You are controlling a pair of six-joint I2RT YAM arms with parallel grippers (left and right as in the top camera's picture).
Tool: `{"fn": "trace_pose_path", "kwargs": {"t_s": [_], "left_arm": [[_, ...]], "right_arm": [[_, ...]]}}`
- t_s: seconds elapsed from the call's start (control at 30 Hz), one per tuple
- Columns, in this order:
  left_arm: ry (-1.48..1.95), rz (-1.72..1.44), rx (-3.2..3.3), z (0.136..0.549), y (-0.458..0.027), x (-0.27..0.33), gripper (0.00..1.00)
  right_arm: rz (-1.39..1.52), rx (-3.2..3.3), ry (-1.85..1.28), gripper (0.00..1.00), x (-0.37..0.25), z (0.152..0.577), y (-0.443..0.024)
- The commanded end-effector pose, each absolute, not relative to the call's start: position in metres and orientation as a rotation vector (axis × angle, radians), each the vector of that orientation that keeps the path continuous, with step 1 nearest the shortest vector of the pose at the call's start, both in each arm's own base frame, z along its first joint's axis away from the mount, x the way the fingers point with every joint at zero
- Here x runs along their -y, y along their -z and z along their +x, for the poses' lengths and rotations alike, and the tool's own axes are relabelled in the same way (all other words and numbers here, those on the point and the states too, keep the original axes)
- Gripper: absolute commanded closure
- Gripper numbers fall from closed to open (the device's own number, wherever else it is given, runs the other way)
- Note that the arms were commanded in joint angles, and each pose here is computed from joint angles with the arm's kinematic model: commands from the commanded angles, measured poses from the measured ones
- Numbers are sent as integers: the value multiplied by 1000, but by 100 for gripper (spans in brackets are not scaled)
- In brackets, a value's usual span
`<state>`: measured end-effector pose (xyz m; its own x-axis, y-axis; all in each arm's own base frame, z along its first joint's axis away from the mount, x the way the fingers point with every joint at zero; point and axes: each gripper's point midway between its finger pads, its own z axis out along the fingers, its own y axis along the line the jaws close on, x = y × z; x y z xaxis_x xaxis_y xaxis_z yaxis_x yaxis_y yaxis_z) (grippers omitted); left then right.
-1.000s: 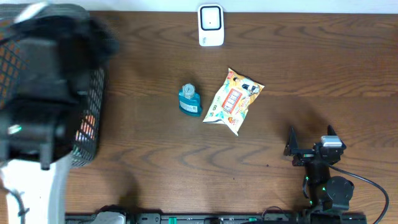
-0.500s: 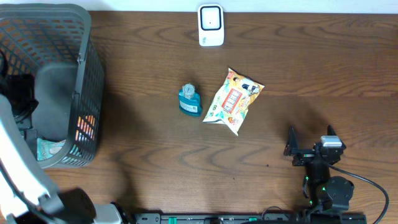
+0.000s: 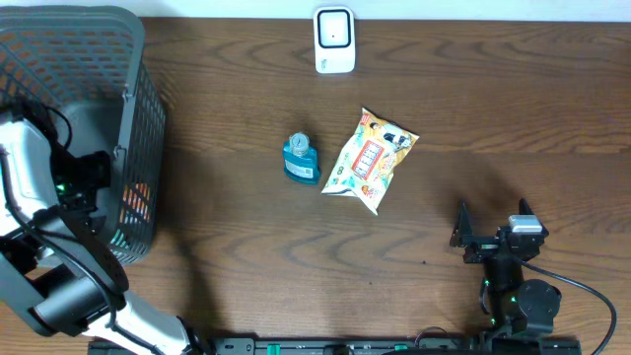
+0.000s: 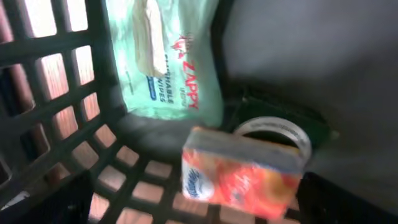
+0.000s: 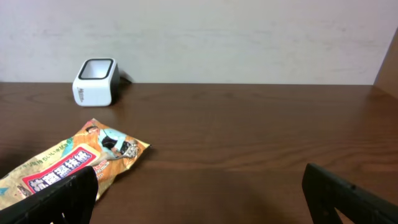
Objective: Scan the item barcode
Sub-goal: 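Reach the left gripper into the basket and grasp the small orange box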
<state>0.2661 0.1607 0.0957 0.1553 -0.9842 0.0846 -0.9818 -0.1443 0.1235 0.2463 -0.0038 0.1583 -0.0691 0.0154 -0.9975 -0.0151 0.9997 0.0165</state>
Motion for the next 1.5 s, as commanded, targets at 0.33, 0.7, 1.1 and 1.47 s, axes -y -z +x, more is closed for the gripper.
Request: {"fn": "trace_pose_path", "kwargs": {"t_s": [0.33,0.7,1.1,1.47], "left_arm": [[-146,2146,2149,293,-48,-134,2],[-128,2062,2199,296,-48,-112,30],[-232,2175,2380,299,-118,-140,42],[-582,2491,2851,276,-292,-125,42]], "right_arm": [[-15,-1638,-17,1,3,246,-158],[-15,-1638,-17,1,3,246,-158],[-15,-1638,-17,1,3,246,-158],[-15,-1638,-17,1,3,246,-158]]}}
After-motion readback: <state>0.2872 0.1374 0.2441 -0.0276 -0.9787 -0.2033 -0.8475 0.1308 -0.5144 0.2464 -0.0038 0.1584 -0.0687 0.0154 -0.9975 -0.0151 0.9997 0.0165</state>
